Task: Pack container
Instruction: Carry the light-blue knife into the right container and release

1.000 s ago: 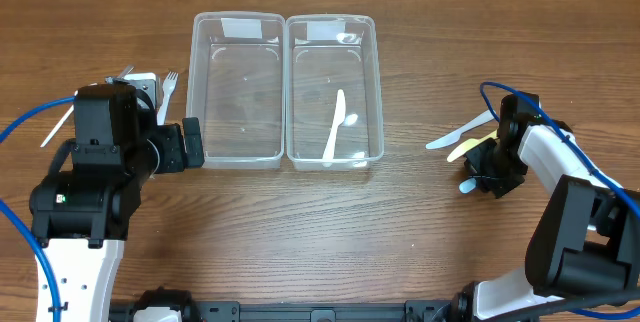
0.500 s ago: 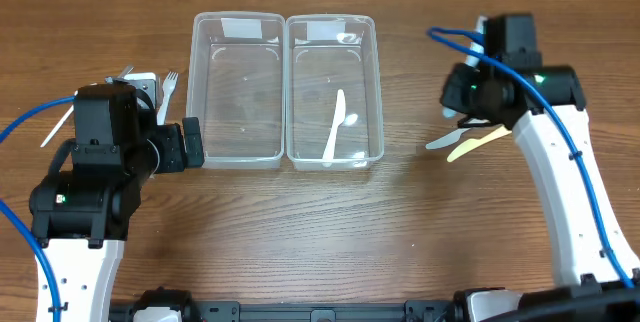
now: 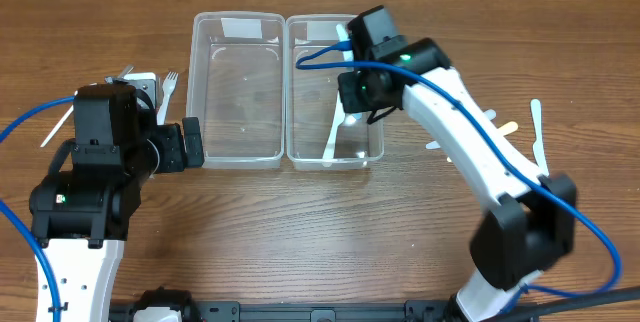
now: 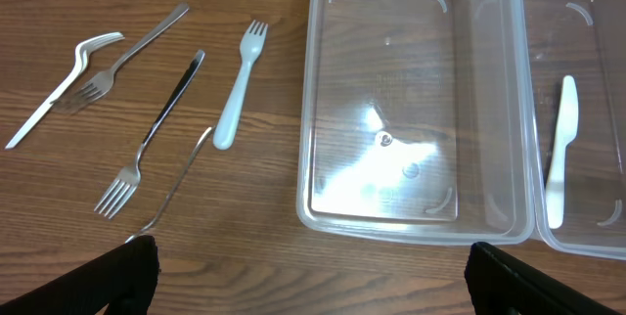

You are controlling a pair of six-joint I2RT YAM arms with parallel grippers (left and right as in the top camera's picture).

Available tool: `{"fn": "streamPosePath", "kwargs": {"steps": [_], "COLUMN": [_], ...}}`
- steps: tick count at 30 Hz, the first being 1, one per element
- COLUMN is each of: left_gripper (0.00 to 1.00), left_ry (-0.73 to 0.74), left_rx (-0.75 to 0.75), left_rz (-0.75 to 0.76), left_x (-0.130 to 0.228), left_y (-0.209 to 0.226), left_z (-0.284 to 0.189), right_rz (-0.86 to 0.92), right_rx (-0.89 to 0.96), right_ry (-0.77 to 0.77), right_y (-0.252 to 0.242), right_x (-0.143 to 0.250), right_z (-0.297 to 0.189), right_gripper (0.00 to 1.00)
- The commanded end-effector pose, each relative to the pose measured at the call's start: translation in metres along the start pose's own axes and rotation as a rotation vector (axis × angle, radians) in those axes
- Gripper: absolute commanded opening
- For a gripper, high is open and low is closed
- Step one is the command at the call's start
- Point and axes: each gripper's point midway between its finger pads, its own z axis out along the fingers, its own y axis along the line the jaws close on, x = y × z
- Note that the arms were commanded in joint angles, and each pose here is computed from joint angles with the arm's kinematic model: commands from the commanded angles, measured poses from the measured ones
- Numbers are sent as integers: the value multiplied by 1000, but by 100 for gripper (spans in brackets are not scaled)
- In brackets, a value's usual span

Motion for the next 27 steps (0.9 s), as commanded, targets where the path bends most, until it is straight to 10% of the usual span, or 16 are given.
{"fn": "streamPosePath", "kwargs": {"steps": [1,7,15,27], "left_gripper": [100,100,100,100], "left_ry": [-24,-24,-25,-22], "left_rx": [-10,-10,-10,-10], "left_rz": [11,11,11,11], "left_x": [-8,-8,-9,-8], "left_y": [3,3,3,3], "left_z": [-5,-5,-5,-5], "right_rz": [-14,-13,8,744], "right_rx": [-37,-28,-8,117], "right_ry": [11,55,9,-339], "right_y": [7,5,5,-148], "right_x": [-4,3,-17,-77], "right_z": [16,34,5,-172], "right_gripper": [4,34,49,74]}}
